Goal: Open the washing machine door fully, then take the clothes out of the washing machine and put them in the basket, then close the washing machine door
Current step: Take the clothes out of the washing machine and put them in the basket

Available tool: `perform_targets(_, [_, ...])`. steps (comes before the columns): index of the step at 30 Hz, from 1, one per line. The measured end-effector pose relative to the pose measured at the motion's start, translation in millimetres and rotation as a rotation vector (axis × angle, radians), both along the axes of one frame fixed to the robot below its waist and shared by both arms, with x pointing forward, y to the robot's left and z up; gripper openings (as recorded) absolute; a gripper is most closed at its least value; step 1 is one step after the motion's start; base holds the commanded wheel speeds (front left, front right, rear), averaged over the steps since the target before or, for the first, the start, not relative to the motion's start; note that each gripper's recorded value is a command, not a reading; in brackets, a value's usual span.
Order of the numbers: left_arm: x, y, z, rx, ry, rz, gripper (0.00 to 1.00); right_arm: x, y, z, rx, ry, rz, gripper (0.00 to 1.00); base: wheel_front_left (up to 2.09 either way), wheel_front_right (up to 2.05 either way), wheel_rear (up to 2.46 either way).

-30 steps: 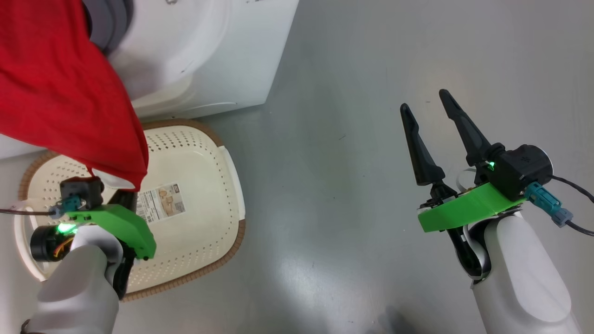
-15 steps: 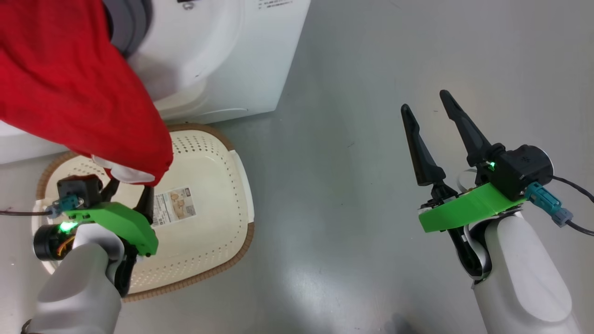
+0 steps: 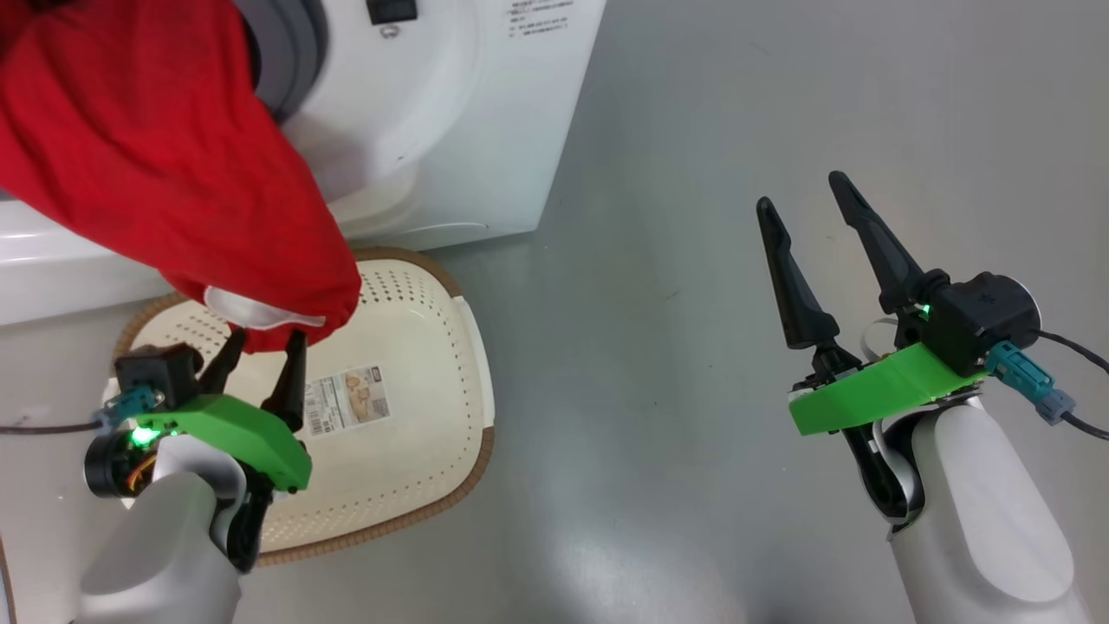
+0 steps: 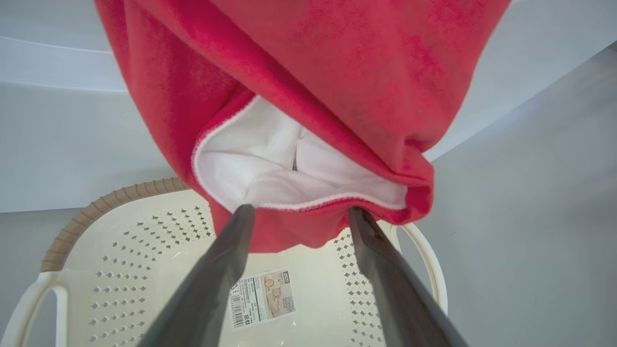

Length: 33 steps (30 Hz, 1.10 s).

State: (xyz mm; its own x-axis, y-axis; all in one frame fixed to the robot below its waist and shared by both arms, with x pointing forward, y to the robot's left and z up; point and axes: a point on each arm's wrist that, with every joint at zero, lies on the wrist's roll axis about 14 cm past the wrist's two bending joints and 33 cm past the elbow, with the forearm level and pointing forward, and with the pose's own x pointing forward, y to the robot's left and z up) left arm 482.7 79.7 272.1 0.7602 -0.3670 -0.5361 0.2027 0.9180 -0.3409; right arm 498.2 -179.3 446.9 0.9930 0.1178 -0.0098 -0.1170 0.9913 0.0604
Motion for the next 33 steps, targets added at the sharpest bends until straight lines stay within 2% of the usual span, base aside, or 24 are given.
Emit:
perform_targets(9, [9.6,20.2,28.9,-0.027,-0.095,0.086,1.0,1.8,3.4,8.7,0.006,-0.022,0.008,1.0,0.0,0.0,0.0])
perform_targets(21, [29.4,51.1,101.4,-0.053,-0.355,0.203,1.0,-0.4,7.3,10.6,0.004,-0.025,0.024,1.0,0.0,0.0,0.0])
perform_targets(33, [4.4,84.3,152.2,-0.021,-0.529,0.298,1.0,-2.7,10.1,10.6,0.006,-0.024,0.034,1.0,0.0,0.0,0.0])
